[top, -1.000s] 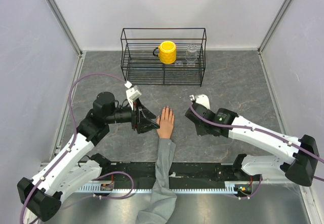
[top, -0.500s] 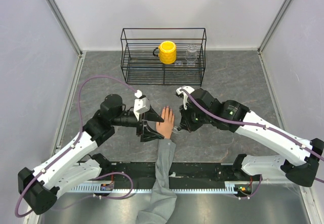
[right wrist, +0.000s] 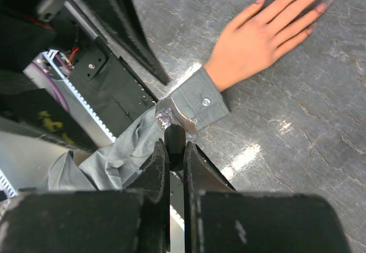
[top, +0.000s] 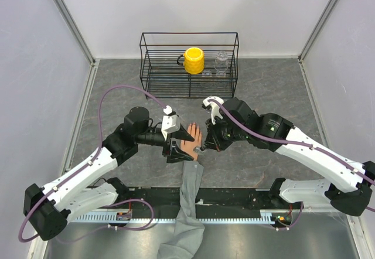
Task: Paint the nails
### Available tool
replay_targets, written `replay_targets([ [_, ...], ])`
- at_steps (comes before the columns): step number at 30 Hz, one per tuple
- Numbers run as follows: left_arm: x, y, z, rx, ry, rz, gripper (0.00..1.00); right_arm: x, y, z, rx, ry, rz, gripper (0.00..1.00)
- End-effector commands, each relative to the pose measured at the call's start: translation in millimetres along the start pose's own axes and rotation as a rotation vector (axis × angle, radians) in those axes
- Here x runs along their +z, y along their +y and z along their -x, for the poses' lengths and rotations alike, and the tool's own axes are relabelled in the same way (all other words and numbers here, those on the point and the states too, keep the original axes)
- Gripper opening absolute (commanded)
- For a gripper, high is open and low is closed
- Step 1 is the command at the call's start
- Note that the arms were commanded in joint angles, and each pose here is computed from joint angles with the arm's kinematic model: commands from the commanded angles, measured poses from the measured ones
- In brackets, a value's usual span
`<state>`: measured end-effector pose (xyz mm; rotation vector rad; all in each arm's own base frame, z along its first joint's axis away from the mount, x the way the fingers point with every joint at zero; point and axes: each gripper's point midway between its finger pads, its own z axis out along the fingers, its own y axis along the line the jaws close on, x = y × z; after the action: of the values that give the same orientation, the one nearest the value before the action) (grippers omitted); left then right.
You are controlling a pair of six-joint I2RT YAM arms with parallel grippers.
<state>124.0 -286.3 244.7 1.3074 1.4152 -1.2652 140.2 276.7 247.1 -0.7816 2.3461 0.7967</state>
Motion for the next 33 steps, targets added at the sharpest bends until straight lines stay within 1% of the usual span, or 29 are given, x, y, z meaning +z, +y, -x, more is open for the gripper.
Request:
replay_targets([
  [1, 4.4, 5.3, 6.4, 0.082, -0.018, -0.007, 0.79, -12.6, 21.7, 23.6, -0.03, -0.072, 0.088, 0.0],
  [5, 6.8, 8.3, 2.0, 0.07, -0.005, -0.008, 0.79, -13.7, 27.4, 27.4, -0.034, -0.075, 0.115, 0.0],
  [11, 8.8, 12.3, 0.5, 0.058, 0.003, 0.001, 0.74, -11.5, 31.5, 32.1, -0.031, -0.083, 0.13, 0.0],
  [14, 9.8, 13.4, -0.4, 0.046, 0.006, 0.002, 0.7, -9.9, 33.1, 35.6, -0.024, -0.091, 0.134, 0.0],
  [15, 10.0, 13.2, -0.8, 0.041, 0.007, 0.0, 0.67, -9.7, 33.1, 36.6, -0.019, -0.093, 0.133, 0.0],
  [18, 10.6, 11.5, -1.7, 0.032, 0.009, -0.012, 0.61, -9.5, 35.5, 40.6, -0.017, -0.105, 0.138, 0.0],
  [24, 9.9, 10.0, -1.5, 0.033, 0.006, -0.015, 0.55, -11.0, 36.8, 45.1, -0.011, -0.119, 0.14, 0.0],
  [31, 9.3, 9.1, -0.1, 0.031, 0.004, -0.015, 0.53, -13.9, 38.8, 46.7, -0.003, -0.126, 0.147, 0.0],
  [32, 9.3, 8.3, 0.6, 0.032, 0.002, -0.019, 0.52, -13.4, 39.2, 46.3, -0.002, -0.123, 0.149, 0.0],
  [33, 8.9, 7.9, 1.4, 0.036, 0.0, -0.019, 0.47, -13.5, 39.4, 46.2, -0.002, -0.122, 0.151, 0.0],
])
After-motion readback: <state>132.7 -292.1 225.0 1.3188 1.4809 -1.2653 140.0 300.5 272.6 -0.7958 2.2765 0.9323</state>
